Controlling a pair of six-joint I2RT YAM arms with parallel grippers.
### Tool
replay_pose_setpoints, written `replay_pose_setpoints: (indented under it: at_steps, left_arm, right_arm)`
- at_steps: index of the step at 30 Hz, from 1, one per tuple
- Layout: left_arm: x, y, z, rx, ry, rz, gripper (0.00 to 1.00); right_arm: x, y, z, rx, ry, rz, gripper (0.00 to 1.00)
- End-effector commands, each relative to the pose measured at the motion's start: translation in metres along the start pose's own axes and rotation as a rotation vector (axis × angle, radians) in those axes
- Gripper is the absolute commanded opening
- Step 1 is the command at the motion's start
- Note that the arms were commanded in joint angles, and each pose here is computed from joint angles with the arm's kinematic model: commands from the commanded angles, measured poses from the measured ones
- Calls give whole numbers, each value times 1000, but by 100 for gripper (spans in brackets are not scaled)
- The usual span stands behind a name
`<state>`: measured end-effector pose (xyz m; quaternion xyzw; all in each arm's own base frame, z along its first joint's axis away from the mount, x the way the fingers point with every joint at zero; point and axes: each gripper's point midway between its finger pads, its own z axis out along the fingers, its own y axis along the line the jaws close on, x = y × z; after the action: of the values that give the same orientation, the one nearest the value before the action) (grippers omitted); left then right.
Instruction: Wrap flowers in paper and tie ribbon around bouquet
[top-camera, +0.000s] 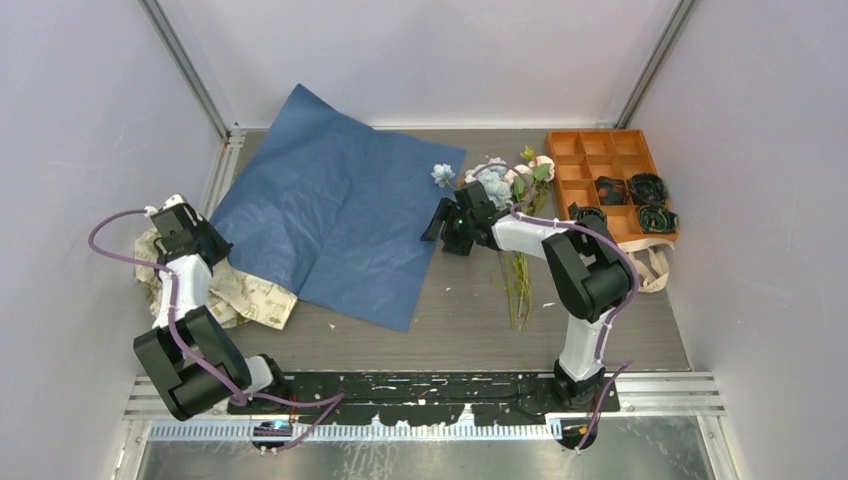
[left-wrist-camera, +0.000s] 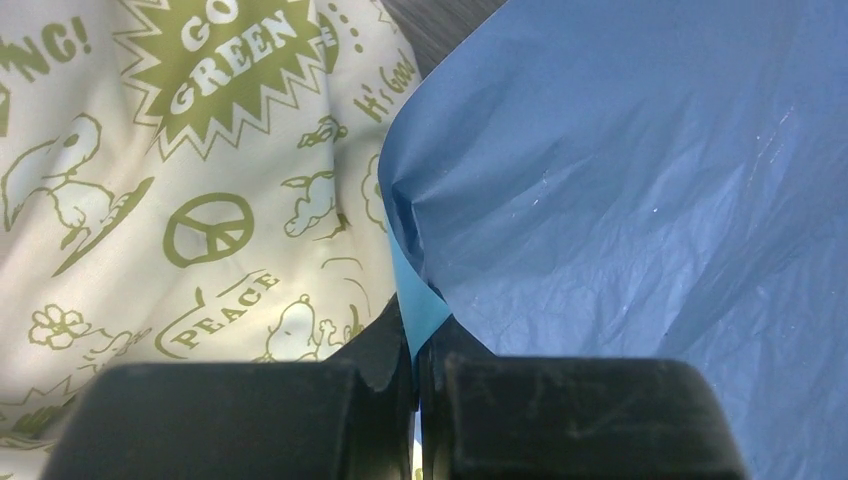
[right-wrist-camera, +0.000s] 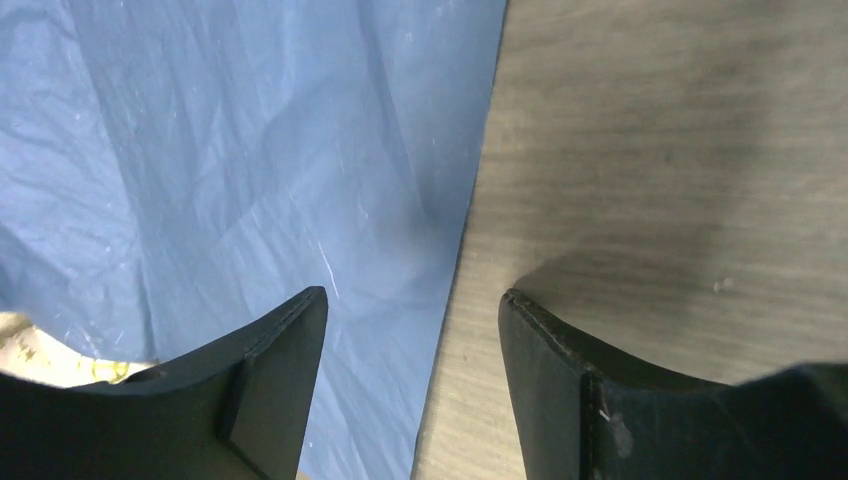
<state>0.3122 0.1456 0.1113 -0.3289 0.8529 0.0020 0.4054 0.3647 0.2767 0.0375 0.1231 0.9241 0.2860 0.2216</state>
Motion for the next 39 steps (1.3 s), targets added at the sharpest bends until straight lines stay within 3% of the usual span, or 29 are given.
replay_pose_setpoints:
  at_steps: [1, 8, 18, 31, 33, 39]
  left_arm:
    - [-20, 7, 3, -32, -95, 40, 1]
    - [-19, 7, 3, -27, -99, 45, 0]
    - [-21, 4, -1, -7, -118, 51, 0]
    - [-21, -1, -2, 18, -121, 44, 0]
    - [-21, -2, -2, 23, -124, 45, 0]
    - [-24, 1, -4, 11, -136, 70, 0]
  right_arm:
    - [14, 17, -13, -95, 2, 63, 69]
    - [47, 27, -5, -155, 40, 129, 68]
    - [58, 46, 2, -267, 60, 226, 68]
    - [98, 64, -26, -250, 55, 148, 67]
    - [95, 63, -20, -247, 42, 134, 57]
    - [67, 64, -11, -182, -35, 31, 3]
